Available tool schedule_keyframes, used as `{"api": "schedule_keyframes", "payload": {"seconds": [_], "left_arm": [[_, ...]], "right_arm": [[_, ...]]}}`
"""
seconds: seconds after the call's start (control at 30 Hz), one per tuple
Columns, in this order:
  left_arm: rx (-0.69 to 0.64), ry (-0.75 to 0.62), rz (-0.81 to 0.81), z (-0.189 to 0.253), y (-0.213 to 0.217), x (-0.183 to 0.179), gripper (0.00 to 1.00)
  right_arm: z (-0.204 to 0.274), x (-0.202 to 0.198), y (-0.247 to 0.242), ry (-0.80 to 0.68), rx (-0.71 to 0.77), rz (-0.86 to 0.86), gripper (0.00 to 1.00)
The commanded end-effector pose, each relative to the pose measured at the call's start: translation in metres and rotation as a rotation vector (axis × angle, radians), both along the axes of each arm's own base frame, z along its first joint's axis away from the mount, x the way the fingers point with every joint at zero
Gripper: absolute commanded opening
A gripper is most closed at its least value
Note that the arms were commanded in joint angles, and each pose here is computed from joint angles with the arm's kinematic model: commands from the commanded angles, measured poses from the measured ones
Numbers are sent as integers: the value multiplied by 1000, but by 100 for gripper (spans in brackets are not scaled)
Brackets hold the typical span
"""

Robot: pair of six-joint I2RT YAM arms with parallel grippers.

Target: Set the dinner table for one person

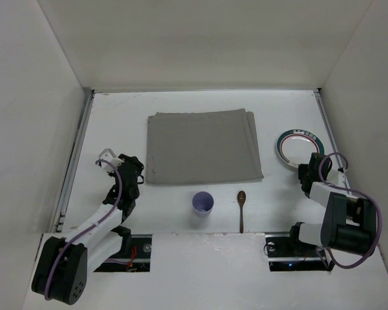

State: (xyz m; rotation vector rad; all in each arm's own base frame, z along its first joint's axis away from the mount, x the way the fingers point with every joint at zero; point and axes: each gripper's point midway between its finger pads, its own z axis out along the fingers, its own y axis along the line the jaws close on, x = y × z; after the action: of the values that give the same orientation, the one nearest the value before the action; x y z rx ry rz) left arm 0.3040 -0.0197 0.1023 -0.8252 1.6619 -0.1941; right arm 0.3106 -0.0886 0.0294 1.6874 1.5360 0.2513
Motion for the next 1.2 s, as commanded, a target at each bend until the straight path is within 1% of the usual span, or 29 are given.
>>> {"api": "schedule_keyframes", "payload": {"seconds": [0.0,0.07,0.13,0.3,0.47,0.57,0.67,0.8,1.03,1.17], "left_arm": [[-29,-48,16,8,3,1,36],[-30,-47,15,7,2,0,37],[-33,-48,15,7,2,0,38],[-38,-57,16,8,3,-1,44],[-42,-66,18,9,4,-2,51],[-40,-62,13,8,2,-2,53],[-41,-62,12,8,2,-3,53],[-44,-70,15,9,3,-4,54],[-44,-69,16,9,4,-5,54],[-43,-71,16,9,5,-5,54]], "right_arm": [[22,11,-2,-95,-25,12,14],[38,13,-2,-159,-43,14,11],[64,19,6,-244,-68,42,10],[127,24,38,-391,-146,141,9],[181,36,91,-488,-227,336,9],[196,48,137,-515,-211,484,9],[203,61,190,-530,-175,642,9],[198,78,256,-533,-110,830,9],[165,94,331,-484,38,987,9],[144,97,358,-446,75,1032,10]]}}
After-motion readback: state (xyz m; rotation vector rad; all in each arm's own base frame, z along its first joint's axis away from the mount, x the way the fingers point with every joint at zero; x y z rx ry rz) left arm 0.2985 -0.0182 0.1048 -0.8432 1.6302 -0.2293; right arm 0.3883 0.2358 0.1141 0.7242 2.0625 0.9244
